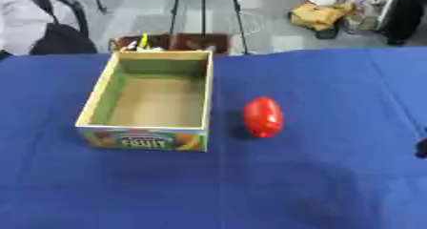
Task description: Pick up objects on the table and place them in the box.
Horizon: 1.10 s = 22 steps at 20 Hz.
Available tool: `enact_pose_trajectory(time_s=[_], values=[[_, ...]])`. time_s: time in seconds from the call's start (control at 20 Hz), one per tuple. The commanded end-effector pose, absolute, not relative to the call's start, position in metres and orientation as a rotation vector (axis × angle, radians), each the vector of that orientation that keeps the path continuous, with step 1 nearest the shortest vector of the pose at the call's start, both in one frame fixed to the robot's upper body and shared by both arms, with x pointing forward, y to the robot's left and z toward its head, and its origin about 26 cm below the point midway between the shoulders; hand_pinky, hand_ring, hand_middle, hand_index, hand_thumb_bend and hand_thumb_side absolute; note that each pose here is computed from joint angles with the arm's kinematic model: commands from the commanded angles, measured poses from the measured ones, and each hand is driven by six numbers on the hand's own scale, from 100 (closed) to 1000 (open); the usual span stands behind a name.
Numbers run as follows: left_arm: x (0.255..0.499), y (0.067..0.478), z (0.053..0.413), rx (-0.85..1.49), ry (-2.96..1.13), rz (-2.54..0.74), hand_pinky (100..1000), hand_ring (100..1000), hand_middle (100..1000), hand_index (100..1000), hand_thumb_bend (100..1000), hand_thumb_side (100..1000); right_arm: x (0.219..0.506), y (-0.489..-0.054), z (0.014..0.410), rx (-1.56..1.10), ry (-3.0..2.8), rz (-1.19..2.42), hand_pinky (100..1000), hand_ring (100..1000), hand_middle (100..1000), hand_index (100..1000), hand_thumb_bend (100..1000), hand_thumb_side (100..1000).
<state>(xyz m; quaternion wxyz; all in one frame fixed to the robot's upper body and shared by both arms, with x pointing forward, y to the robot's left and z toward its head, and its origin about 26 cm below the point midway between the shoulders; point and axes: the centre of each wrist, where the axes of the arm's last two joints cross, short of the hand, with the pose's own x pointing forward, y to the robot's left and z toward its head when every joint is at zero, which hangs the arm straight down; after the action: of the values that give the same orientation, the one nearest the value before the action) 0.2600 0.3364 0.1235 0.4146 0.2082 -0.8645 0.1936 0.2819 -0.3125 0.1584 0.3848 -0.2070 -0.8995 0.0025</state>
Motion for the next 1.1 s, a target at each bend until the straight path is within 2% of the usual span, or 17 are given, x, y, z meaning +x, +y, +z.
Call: enact_pose_trajectory(time_s=[0.05, 0.2, 0.35, 0.45, 0.55, 1.1], values=[[0.257, 0.338, 0.13, 0.538, -2.202, 0.477, 100, 183, 480, 347, 100, 755, 0.28, -0.314, 0.167, -0.551, -2.316, 0.021, 373, 426, 371, 527, 330, 685], [0.257, 0.338, 0.131, 0.536, -2.205, 0.479, 100, 183, 480, 348, 100, 758, 0.28, -0.313, 0.166, -0.549, -2.313, 0.024, 373, 428, 373, 533, 333, 689], [0.258, 0.339, 0.131, 0.534, -2.205, 0.48, 100, 184, 480, 348, 100, 762, 0.28, -0.314, 0.168, -0.56, -2.317, 0.041, 361, 465, 427, 645, 458, 846], [0.258, 0.339, 0.132, 0.534, -2.204, 0.478, 100, 184, 480, 348, 100, 762, 0.281, -0.315, 0.173, -0.577, -2.331, 0.091, 380, 496, 465, 690, 458, 955], [0.258, 0.339, 0.132, 0.536, -2.204, 0.474, 100, 185, 480, 348, 100, 763, 0.284, -0.315, 0.181, -0.592, -2.366, 0.182, 405, 524, 494, 715, 462, 1000], [0.257, 0.34, 0.132, 0.536, -2.198, 0.442, 100, 186, 481, 348, 100, 761, 0.301, -0.286, 0.248, -0.654, -2.563, 0.954, 535, 643, 644, 793, 598, 1000]])
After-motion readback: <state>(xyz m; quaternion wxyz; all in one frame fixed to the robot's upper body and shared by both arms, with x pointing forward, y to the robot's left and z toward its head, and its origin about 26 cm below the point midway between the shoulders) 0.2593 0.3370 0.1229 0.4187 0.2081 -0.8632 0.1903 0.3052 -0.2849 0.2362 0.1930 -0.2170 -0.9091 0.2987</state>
